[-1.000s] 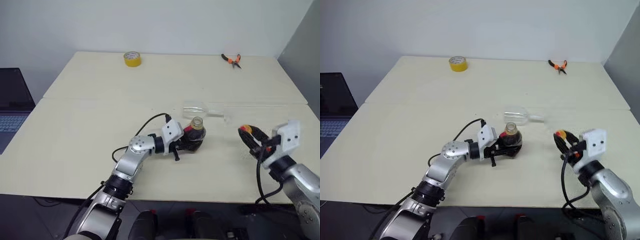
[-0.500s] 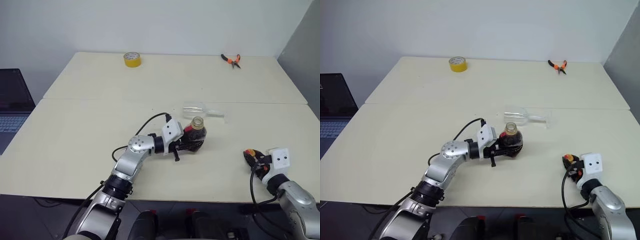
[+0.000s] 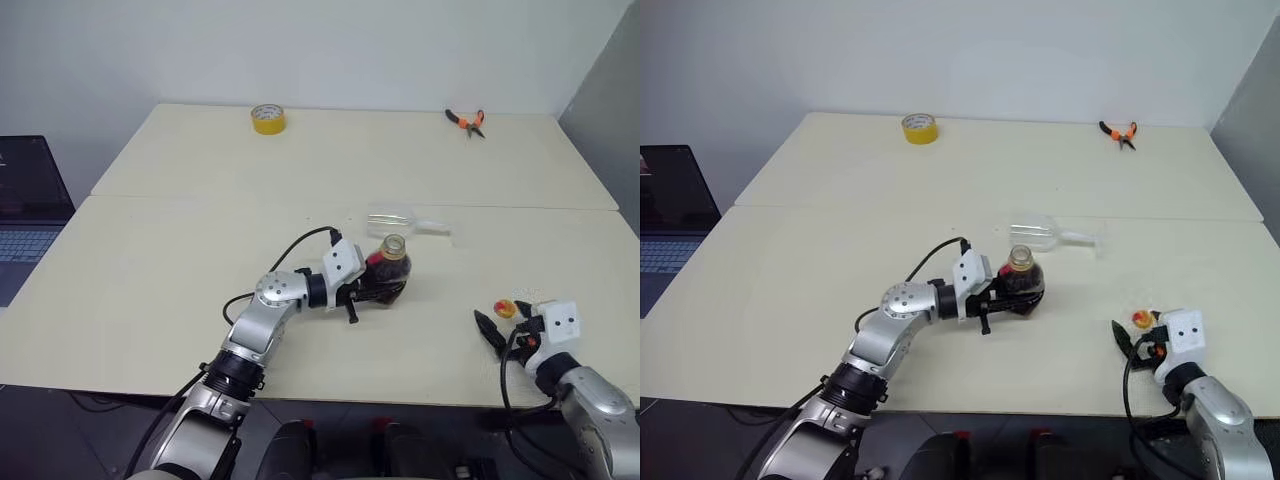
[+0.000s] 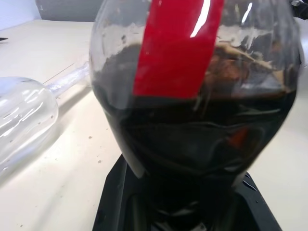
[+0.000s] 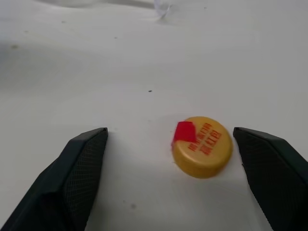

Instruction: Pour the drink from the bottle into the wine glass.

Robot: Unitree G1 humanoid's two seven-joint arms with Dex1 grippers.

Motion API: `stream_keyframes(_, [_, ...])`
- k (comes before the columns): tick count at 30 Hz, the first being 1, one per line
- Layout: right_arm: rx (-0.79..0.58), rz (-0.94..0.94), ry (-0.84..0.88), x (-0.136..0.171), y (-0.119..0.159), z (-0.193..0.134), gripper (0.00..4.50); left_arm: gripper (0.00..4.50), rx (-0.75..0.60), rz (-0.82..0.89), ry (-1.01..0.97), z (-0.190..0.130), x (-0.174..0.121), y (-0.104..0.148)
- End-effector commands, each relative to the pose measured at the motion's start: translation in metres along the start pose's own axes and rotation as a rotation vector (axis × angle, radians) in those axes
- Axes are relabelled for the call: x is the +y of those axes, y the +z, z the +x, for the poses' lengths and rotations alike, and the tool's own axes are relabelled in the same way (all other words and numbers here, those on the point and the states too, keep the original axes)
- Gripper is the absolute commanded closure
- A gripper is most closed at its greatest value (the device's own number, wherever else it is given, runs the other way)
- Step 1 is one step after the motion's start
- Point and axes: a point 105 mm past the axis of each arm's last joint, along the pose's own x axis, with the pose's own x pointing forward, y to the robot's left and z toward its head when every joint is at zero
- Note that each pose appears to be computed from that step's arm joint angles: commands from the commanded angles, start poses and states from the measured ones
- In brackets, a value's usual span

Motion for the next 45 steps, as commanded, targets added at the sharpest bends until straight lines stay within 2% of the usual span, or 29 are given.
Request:
stream_keyframes(1, [-0.207, -0.128, 0.015, 0.004, 0.059, -0.007, 0.00, 3.65, -0.078, 0.040, 0.105, -0.009, 0.018, 0.021])
stream_keyframes(4, [-0.291, -0.155, 0.199, 0.038, 0.090, -0.010, 0.00, 3.65, -0.090, 0.036, 0.226, -0.018, 0.035, 0.022])
stream_keyframes(7, [-0.298, -0.174, 0.445, 0.081, 0.110, -0.015, 0.00, 3.65, -0.099, 0.050, 0.397, -0.033, 0.058, 0.021])
stream_keyframes(13, [-0.289, -0.218, 0.640, 0.114, 0.127, -0.020, 0.00, 3.65, -0.125, 0.048, 0.586, -0.050, 0.080, 0.020])
stream_keyframes(17, [-0.337, -0.331, 0.819, 0.154, 0.158, -0.001, 0.00, 3.65, -0.107, 0.027, 1.005, -0.110, 0.127, 0.002])
stream_keyframes(25, [-0.361, -0.345, 0.857, 0.172, 0.167, 0.015, 0.00, 3.66, -0.056, -0.026, 1.211, -0.143, 0.152, -0.023])
stream_keyframes(38, [-0.362, -0.346, 0.878, 0.181, 0.164, 0.015, 0.00, 3.71, -0.031, -0.101, 1.195, -0.140, 0.157, -0.038])
stream_keyframes(39, [-0.363, -0.343, 0.878, 0.181, 0.164, 0.014, 0.00, 2.97, -0.031, -0.102, 1.196, -0.141, 0.157, -0.038])
stream_keyframes(45, [-0.367, -0.335, 0.880, 0.182, 0.165, 0.013, 0.00, 0.94, -0.040, -0.078, 1.187, -0.143, 0.155, -0.033])
